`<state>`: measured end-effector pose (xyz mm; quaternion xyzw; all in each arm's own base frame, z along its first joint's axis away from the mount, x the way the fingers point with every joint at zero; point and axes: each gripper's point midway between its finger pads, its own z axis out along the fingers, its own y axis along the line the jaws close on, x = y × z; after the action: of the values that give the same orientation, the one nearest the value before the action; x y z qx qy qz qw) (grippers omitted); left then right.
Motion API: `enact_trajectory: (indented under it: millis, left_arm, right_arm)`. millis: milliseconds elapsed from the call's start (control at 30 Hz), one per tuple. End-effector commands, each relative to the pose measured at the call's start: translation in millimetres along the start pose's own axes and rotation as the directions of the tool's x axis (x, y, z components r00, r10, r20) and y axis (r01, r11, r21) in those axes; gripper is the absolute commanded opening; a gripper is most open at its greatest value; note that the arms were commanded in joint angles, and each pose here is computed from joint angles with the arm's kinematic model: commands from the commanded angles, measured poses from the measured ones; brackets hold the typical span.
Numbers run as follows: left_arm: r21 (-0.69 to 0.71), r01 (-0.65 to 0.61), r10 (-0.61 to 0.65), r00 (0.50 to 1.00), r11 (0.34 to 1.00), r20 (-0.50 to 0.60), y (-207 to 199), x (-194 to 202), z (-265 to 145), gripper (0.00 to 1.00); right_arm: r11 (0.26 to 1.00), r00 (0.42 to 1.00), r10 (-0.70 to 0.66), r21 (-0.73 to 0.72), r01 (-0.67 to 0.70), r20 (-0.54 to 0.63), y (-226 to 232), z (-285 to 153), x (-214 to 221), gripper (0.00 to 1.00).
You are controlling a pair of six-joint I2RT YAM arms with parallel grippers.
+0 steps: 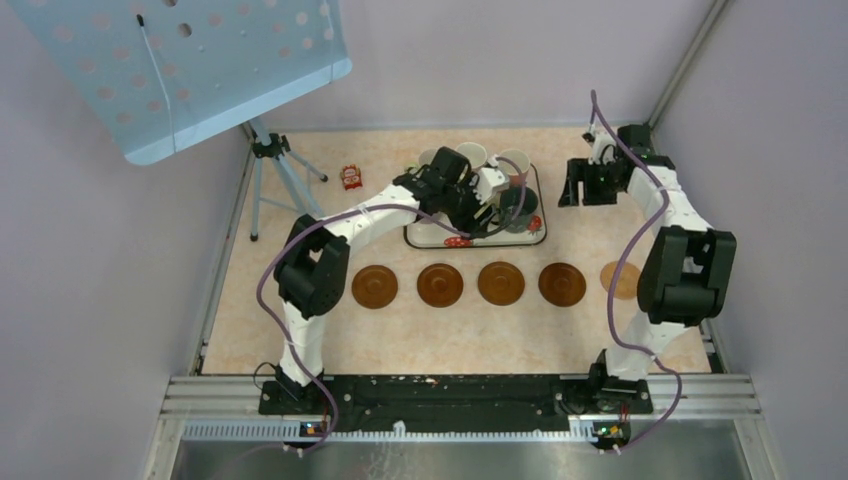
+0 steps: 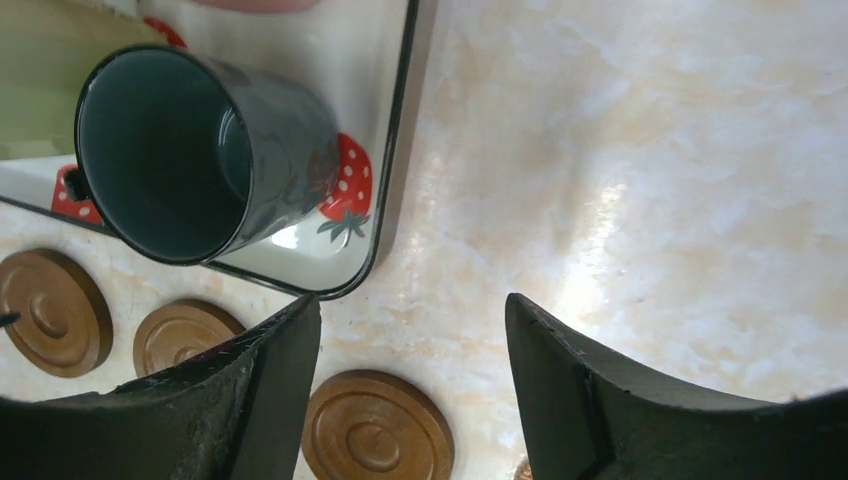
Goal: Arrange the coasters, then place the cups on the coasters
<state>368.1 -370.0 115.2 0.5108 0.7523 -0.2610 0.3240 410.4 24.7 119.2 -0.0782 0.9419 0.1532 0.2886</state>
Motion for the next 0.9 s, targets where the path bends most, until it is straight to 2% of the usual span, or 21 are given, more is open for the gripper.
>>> enact_trajectory:
  millis: [0,167,567,867]
  left_arm:
    - [-0.104,0.047,-0.036,0.993,0.993,0.109,7.1,-37.5,-1.8,0.72]
    - [-0.104,0.076,-0.067,0.994,0.992,0.085,10.6,-33.3,13.7,0.71]
    - [-0.068,0.017,-0.01,0.995,0.998,0.1,4.6,-44.0,46.5,0.72]
    - [0.035,-0.046,0.042,0.992,0.998,0.115,-41.7,-57.2,62.7,0.67]
  right_arm:
    - [1.0,0.992,0.0,0.022,-0.003,0.126,-9.8,-43.1,-38.4,0.68]
    - [1.0,0.995,0.012,0.008,-0.013,0.095,-11.4,-52.1,-28.2,0.68]
    - [0.999,0.997,0.027,-0.022,-0.026,0.07,2.5,-61.0,-5.5,0.68]
    - [0.999,0.998,0.021,-0.027,-0.02,0.057,5.6,-65.4,-0.6,0.68]
